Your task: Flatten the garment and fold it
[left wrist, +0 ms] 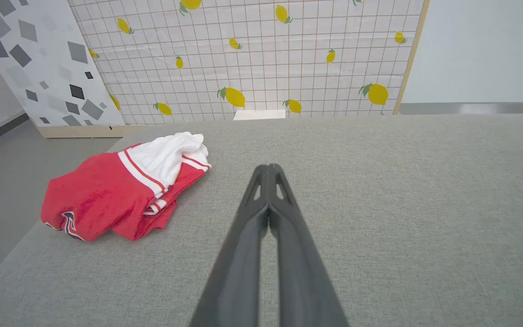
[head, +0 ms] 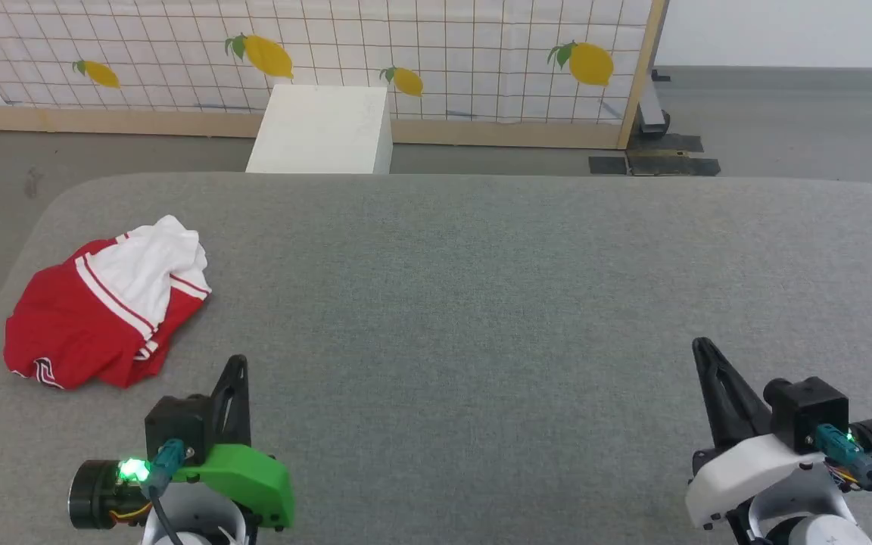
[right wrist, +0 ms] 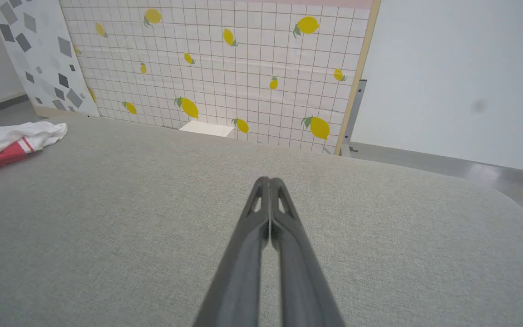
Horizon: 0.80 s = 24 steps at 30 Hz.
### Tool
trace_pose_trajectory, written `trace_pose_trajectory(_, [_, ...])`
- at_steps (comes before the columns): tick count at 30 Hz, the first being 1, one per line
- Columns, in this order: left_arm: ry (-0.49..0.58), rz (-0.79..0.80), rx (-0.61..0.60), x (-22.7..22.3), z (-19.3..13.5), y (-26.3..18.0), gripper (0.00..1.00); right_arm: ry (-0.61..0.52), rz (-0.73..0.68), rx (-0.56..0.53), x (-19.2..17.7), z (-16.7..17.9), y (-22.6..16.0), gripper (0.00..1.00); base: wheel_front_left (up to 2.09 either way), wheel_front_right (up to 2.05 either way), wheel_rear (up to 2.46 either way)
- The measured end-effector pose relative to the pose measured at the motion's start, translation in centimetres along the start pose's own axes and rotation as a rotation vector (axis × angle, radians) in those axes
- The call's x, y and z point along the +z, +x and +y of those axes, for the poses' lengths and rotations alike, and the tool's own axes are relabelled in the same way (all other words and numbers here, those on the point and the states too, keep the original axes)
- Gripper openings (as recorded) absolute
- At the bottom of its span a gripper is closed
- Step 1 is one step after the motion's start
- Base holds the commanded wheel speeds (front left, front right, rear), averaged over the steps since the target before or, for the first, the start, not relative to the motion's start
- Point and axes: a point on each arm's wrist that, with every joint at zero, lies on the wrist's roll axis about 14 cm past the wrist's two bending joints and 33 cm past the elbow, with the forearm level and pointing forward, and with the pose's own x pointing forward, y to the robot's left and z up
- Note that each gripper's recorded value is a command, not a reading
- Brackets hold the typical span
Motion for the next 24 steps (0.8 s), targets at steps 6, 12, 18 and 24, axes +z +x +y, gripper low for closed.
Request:
trace_pose_trajectory(6, [0.000, 0.000, 0.000, 0.00, 0.00, 0.00, 0.00, 0.000, 0.000, 0.000, 0.00, 0.00, 0.00, 0.00, 0.00, 0.00, 0.00])
trace_pose_trajectory(12, [0.000, 0.000, 0.000, 0.00, 0.00, 0.00, 0.00, 0.000, 0.000, 0.000, 0.00, 0.00, 0.00, 0.00, 0.00, 0.00, 0.00])
trace_pose_trajectory(18, [0.000, 0.000, 0.000, 0.00, 0.00, 0.00, 0.00, 0.000, 0.000, 0.000, 0.00, 0.01, 0.00, 0.00, 0.00, 0.00, 0.00])
trace_pose_trajectory(24, [0.000, 0.002, -0.003, -0.06, -0.08, -0.03, 1.00, 0.000, 0.002, 0.000, -0.05, -0.02, -0.02, 1.00, 0.00, 0.00, 0.00])
